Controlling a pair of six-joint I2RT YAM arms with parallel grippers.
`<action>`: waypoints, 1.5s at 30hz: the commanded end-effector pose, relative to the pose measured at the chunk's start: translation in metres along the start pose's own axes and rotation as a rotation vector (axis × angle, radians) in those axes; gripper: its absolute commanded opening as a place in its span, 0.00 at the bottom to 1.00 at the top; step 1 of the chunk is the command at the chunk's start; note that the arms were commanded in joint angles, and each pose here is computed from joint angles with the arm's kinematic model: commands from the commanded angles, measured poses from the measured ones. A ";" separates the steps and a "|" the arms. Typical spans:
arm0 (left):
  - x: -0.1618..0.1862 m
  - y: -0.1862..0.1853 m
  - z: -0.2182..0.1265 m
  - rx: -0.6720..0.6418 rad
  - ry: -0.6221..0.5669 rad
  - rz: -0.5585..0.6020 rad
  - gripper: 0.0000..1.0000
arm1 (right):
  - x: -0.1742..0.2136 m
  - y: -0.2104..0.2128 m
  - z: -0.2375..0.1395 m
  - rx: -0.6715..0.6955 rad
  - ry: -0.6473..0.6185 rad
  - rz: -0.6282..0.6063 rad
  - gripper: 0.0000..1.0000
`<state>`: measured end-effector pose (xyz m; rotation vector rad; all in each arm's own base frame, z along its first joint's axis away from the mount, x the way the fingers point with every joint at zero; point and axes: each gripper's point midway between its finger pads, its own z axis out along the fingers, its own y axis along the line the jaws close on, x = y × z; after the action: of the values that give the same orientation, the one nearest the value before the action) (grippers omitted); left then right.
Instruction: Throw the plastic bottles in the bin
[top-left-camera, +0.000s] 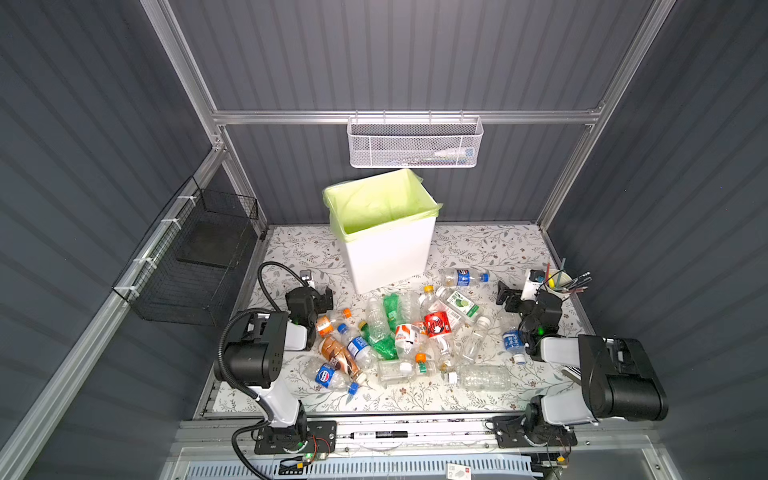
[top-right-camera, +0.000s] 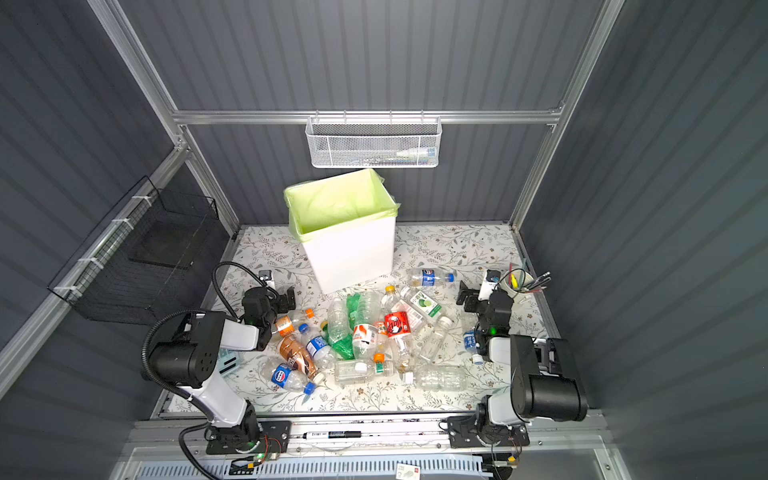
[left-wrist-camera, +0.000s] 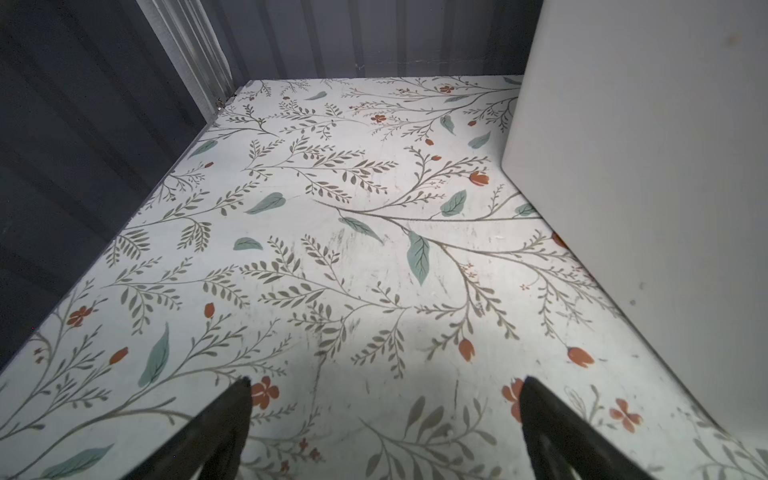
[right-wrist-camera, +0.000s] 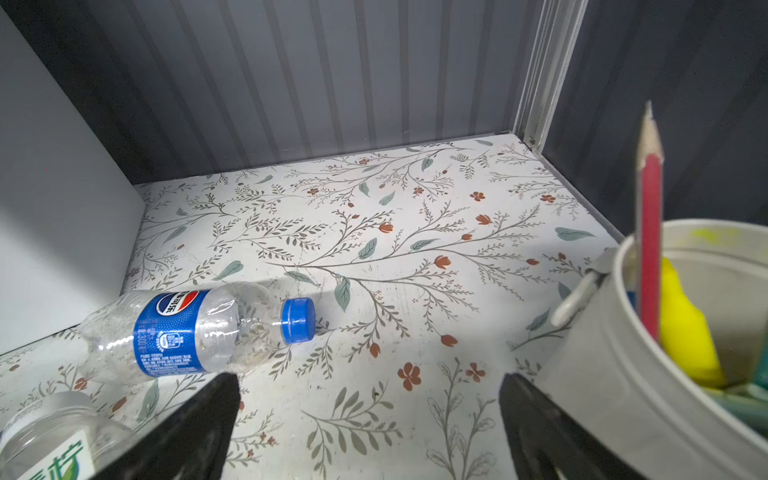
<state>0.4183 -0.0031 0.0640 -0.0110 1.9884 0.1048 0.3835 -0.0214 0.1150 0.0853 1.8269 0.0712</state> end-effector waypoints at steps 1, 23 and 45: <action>0.001 0.002 0.000 -0.010 -0.003 -0.007 1.00 | -0.006 0.001 0.003 0.002 -0.014 -0.007 0.99; 0.000 0.001 0.000 -0.005 -0.004 -0.008 1.00 | -0.006 0.001 0.002 0.001 -0.015 -0.007 0.99; -0.058 0.019 -0.034 -0.073 0.003 -0.109 1.00 | -0.025 0.006 -0.025 0.031 0.273 0.136 0.99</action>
<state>0.4176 0.0039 0.1214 -0.0844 1.9630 0.1138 0.3906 -0.0255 0.1731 0.1573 1.8738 0.0939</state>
